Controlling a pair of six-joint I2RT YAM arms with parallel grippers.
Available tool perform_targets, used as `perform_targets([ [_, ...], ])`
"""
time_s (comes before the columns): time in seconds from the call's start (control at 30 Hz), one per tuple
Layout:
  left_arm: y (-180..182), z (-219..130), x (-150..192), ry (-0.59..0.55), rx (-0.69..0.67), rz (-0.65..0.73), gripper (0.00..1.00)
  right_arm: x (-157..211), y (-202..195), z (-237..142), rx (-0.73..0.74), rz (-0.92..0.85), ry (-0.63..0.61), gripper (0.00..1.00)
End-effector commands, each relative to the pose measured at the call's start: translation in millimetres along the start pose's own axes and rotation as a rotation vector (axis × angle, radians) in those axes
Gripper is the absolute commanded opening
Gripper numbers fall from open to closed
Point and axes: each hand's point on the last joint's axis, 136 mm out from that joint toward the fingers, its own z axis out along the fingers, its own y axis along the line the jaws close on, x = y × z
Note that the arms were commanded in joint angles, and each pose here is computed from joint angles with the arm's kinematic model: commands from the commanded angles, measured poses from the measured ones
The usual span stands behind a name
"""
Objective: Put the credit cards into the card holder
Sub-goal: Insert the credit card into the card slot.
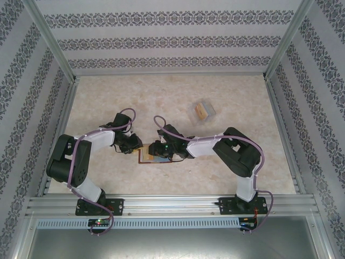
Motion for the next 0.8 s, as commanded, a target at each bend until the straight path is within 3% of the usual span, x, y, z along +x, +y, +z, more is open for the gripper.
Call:
perform_targets([
  [0.0, -17.3, 18.7, 4.0, 0.041, 0.105, 0.019, 0.22, -9.7, -1.1, -17.4, 0.085, -0.066, -0.069, 0.31],
  [0.23, -14.7, 26.7, 5.7, 0.059, 0.111, 0.006, 0.22, -15.9, -6.9, -32.4, 0.145, -0.088, -0.106, 0.39],
  [0.5, -16.1, 25.9, 4.3, 0.052, 0.116, 0.009, 0.22, -11.7, 0.2, -25.8, 0.101, -0.093, -0.076, 0.32],
  [0.67, -15.2, 24.4, 4.0, 0.046, 0.11, 0.016, 0.22, -37.2, 8.3, -59.3, 0.141, -0.194, -0.165, 0.31],
  [0.77, -14.1, 25.1, 2.8, 0.044, 0.1, 0.025, 0.22, -64.0, 8.7, -97.6, 0.222, -0.321, -0.244, 0.3],
])
